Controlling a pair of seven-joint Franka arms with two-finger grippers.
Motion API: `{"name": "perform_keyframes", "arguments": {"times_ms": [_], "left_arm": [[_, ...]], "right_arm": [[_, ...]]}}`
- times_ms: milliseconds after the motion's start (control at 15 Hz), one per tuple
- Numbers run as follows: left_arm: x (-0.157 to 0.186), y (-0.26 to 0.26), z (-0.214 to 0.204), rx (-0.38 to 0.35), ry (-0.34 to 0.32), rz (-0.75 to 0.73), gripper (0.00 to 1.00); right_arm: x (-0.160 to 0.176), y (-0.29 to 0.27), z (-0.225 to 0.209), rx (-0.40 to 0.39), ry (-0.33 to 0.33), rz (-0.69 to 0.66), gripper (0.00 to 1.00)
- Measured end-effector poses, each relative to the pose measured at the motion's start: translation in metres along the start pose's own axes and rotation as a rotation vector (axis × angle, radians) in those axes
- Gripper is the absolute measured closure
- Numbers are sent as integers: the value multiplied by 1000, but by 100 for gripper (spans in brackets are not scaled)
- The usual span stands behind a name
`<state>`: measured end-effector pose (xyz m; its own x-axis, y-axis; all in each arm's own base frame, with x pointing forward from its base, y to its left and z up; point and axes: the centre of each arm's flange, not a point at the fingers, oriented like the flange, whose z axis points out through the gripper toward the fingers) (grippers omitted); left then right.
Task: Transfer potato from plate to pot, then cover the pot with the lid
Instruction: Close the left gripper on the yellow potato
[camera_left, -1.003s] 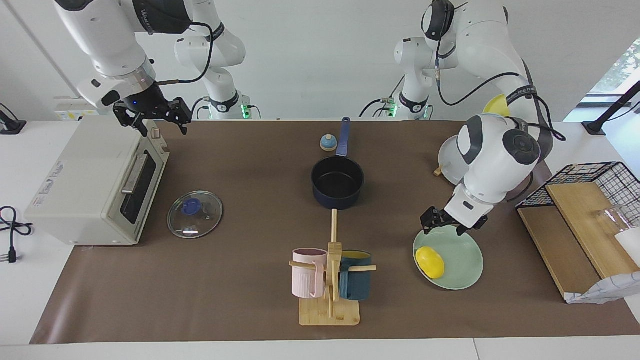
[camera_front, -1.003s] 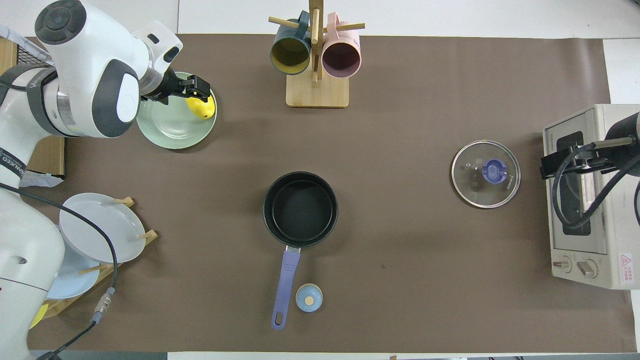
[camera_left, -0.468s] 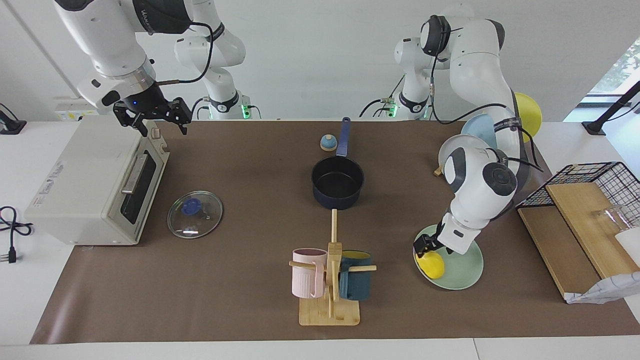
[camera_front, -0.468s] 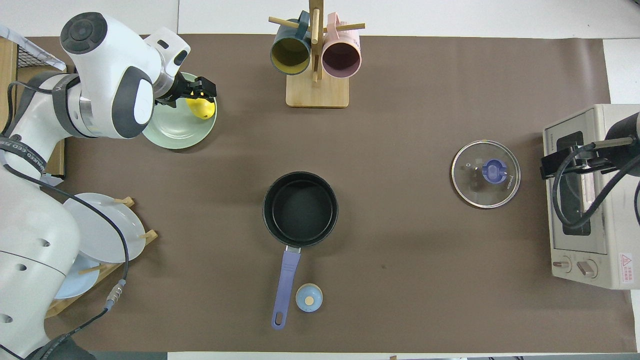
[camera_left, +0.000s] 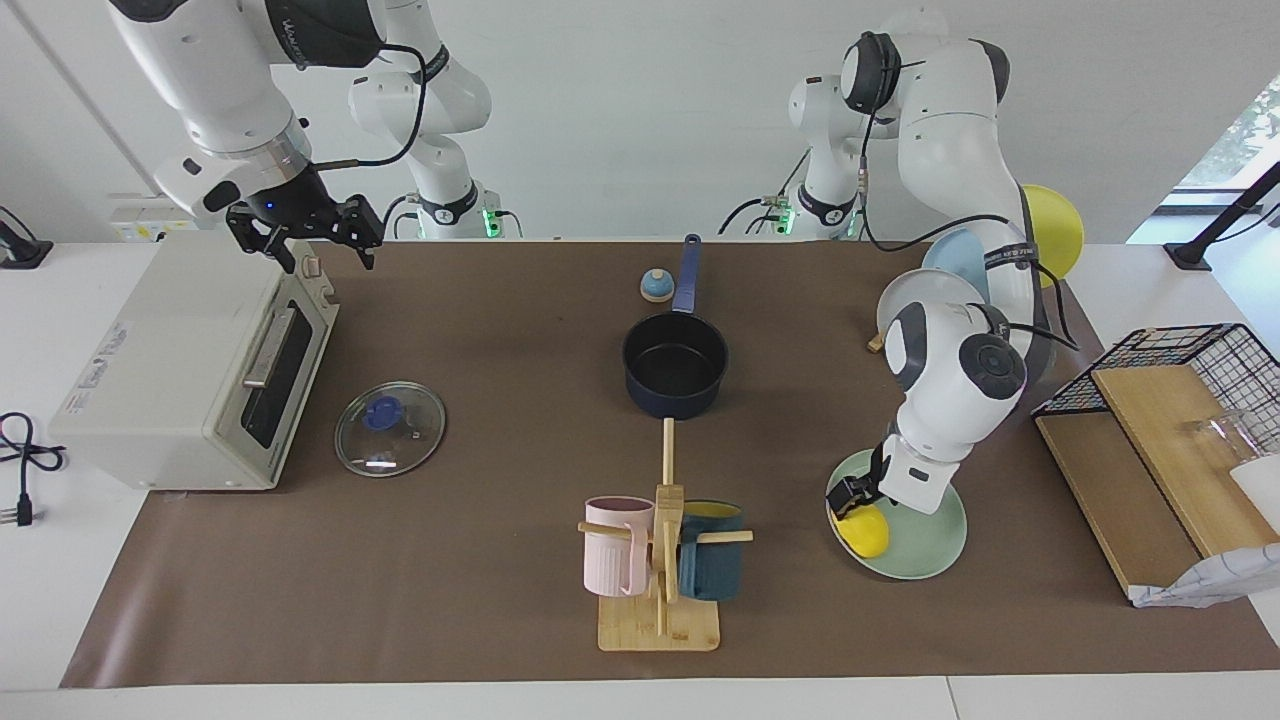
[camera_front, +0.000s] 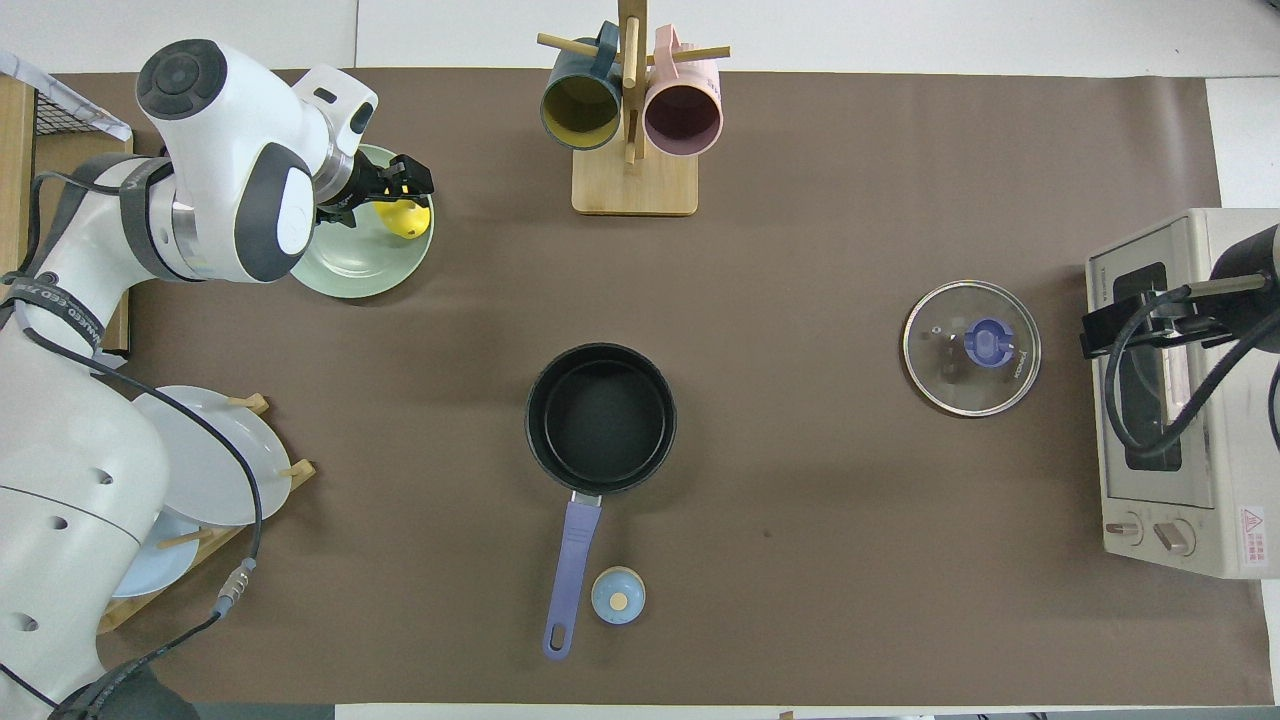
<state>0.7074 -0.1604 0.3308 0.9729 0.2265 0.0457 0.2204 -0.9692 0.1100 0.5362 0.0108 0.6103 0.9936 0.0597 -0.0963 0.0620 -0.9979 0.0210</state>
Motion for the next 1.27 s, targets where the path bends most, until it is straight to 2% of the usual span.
{"name": "perform_keyframes", "arguments": {"times_ms": [468, 1270], "left_arm": [[2, 7, 0, -22, 41, -51, 0], [0, 9, 6, -16, 29, -55, 3]], "right_arm": [[0, 0, 0, 0, 0, 0, 0], [0, 0, 0, 0, 0, 0, 0]]}}
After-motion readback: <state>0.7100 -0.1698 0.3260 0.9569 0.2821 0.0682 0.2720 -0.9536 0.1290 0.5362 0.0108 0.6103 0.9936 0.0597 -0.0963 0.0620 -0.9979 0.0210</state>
